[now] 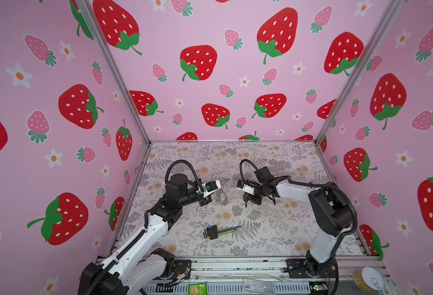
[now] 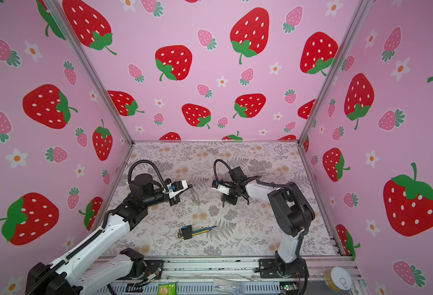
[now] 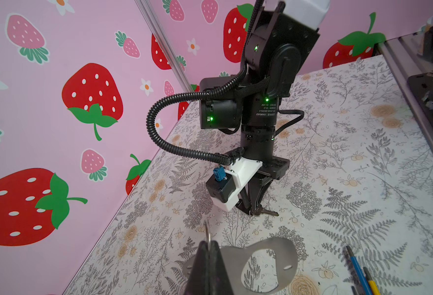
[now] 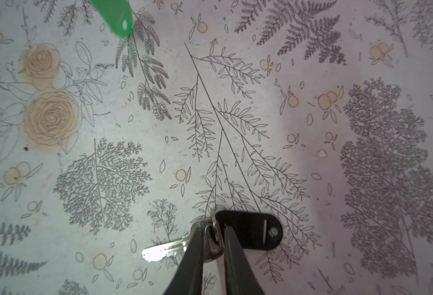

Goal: Put the keys on the keyring
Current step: 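Lift the black-tagged key with the right gripper and carry it toward the plate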

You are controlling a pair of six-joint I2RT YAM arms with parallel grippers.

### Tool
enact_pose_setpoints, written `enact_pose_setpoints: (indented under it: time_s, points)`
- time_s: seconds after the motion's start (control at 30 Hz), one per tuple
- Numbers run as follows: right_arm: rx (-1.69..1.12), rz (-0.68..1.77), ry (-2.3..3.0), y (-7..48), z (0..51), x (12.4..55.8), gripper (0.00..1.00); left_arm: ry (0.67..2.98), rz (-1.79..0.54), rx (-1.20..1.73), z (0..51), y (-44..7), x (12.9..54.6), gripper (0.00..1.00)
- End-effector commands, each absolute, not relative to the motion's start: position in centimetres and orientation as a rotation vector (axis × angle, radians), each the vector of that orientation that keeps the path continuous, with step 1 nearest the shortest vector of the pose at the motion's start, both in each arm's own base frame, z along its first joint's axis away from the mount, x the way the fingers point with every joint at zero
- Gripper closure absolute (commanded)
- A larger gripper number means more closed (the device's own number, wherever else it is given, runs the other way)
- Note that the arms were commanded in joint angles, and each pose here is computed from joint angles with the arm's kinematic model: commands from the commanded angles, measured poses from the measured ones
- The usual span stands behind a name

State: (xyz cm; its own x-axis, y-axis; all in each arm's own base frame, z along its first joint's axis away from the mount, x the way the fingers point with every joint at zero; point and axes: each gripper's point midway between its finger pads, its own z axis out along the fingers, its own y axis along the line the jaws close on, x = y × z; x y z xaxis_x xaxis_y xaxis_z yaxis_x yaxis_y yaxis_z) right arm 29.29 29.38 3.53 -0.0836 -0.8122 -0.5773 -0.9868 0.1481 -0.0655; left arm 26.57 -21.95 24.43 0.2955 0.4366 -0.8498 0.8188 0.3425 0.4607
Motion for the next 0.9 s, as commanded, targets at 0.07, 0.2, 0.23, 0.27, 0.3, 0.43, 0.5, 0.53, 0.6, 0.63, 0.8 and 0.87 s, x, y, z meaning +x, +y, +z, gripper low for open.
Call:
enact_pose_setpoints:
  time_s: [0.07,0.2,0.23,0.27,0.3,0.43,0.5,0.53,0.6,0.63,0.8,0.87]
  points:
    - [-1.754,0.476,1.927,29.8,3.7,29.2,0.81,1.274,-0.376,1.295,25.5,-22.3,26.4,1.0]
    - [-1.774,0.473,1.94,29.8,3.2,29.2,0.84,1.271,-0.376,1.295,25.6,-22.3,26.4,1.0]
    - [-1.778,0.473,1.939,29.9,3.2,29.1,0.84,1.274,-0.375,1.296,25.5,-22.3,26.4,1.0]
    - [-1.78,0.472,1.939,29.8,3.1,29.1,0.84,1.273,-0.374,1.298,25.5,-22.3,26.4,1.0]
    - [-1.782,0.471,1.935,29.8,3.2,29.1,0.84,1.274,-0.373,1.299,25.5,-22.3,26.4,1.0]
    - [-1.785,0.471,1.936,29.9,3.0,29.1,0.84,1.276,-0.373,1.299,25.4,-22.3,26.3,1.0]
    - [-1.79,0.474,1.94,29.9,2.9,29.0,0.84,1.276,-0.373,1.3,25.4,-22.3,26.3,1.0]
    - [-1.791,0.475,1.941,29.9,2.9,29.0,0.84,1.275,-0.372,1.299,25.5,-22.3,26.3,1.0]
    - [-1.792,0.476,1.944,29.9,2.8,29.0,0.85,1.275,-0.372,1.299,25.5,-22.3,26.3,1.0]
    - [-1.793,0.476,1.945,29.9,2.8,28.9,0.85,1.275,-0.37,1.3,25.5,-22.3,26.3,1.0]
    - [-1.805,0.476,1.949,29.8,2.5,28.8,0.89,1.276,-0.37,1.301,25.4,-22.2,26.3,1.0]
    - [-1.804,0.479,1.944,29.9,2.7,28.8,0.91,1.277,-0.369,1.3,25.4,-22.2,26.3,1.0]
